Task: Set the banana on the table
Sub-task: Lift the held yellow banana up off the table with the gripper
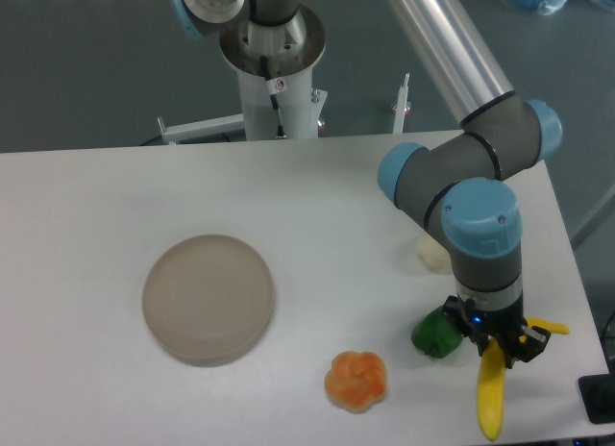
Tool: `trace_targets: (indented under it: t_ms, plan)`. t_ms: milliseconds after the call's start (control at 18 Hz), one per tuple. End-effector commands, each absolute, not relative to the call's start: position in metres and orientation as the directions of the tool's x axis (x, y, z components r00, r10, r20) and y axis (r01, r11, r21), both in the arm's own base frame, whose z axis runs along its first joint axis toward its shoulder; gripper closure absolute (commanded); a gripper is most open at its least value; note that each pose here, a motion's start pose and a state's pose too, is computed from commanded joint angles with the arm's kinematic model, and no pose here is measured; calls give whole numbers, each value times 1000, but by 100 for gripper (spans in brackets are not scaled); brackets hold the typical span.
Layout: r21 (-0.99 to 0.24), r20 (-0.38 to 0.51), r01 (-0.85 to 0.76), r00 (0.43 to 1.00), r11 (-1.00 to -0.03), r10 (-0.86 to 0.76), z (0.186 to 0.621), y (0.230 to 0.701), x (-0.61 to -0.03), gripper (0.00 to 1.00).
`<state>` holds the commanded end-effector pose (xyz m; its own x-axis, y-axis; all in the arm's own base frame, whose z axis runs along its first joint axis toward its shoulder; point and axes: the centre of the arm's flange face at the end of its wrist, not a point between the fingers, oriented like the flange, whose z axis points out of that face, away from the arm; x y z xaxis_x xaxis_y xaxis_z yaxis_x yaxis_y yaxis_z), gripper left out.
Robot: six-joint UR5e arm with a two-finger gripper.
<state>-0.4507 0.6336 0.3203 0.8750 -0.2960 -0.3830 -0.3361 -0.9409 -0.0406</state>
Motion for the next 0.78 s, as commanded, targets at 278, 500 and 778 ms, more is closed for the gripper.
trace_targets:
  t_ms: [278, 500, 778]
  plan:
    - [-39, -379, -329, 879, -944, -290, 320, 629, -453, 75]
    - [-35, -373, -330, 880, -943, -294, 323, 622, -446, 75]
    - [-36, -358, -331, 885, -943, -297, 340, 601, -424, 74]
